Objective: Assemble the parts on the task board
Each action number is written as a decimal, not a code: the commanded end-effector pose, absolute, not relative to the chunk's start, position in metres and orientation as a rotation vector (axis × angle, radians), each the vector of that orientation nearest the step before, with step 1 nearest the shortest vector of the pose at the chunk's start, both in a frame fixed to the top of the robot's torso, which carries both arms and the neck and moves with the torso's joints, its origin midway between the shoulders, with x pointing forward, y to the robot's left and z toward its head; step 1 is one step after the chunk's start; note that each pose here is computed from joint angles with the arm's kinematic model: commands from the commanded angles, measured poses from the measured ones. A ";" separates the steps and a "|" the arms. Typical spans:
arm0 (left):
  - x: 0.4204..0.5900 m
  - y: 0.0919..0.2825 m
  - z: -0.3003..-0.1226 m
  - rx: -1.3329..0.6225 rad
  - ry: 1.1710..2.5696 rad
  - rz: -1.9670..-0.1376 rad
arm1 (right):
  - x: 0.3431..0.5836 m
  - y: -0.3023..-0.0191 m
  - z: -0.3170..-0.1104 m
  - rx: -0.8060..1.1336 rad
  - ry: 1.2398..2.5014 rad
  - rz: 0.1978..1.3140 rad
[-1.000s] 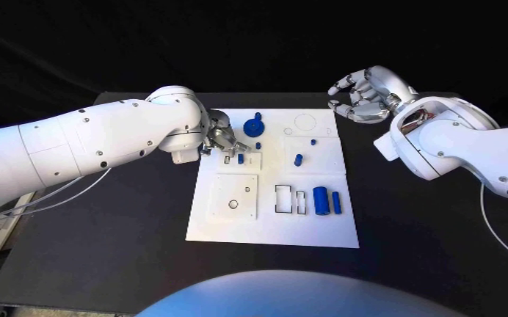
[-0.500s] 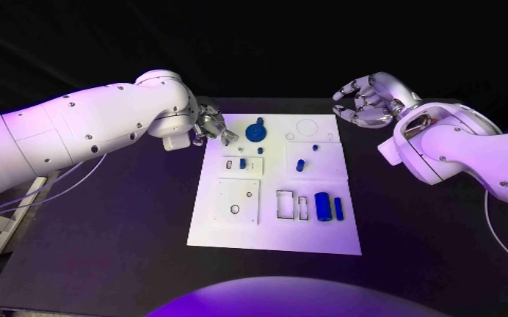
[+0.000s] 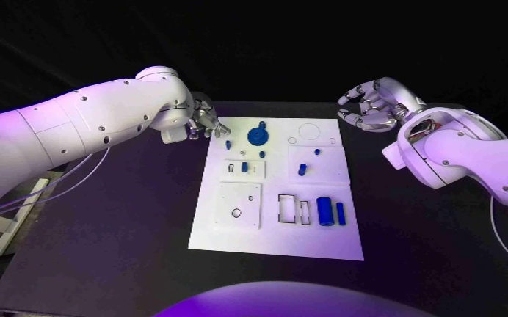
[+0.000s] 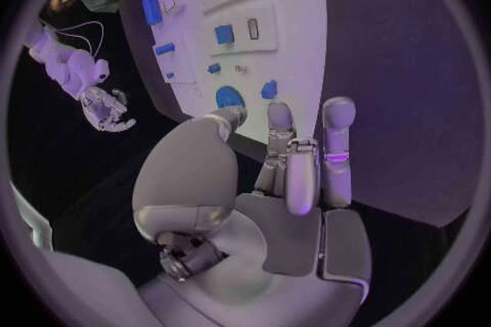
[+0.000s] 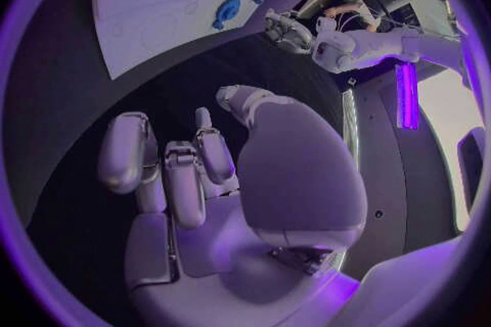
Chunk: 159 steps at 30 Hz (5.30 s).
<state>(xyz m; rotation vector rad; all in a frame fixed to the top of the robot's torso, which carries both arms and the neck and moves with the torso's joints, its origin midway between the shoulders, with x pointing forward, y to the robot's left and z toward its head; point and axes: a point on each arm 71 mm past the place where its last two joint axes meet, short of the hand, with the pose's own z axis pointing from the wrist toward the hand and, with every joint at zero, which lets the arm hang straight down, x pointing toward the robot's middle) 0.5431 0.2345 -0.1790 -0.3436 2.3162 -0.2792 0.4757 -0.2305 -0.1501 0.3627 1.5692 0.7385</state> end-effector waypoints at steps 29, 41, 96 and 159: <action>0.555 0.220 -0.198 -0.263 2.396 -0.241 | 0.476 -0.228 -0.150 0.345 1.569 0.734; 0.556 0.220 -0.206 -0.254 2.429 -0.226 | 0.475 -0.227 -0.150 0.343 1.571 0.738; 0.552 0.219 -0.206 -0.341 2.377 -0.317 | 0.477 -0.226 -0.151 0.343 1.579 0.736; 0.480 0.210 -0.224 -0.142 2.364 -0.405 | 0.476 -0.228 -0.156 0.342 1.603 0.729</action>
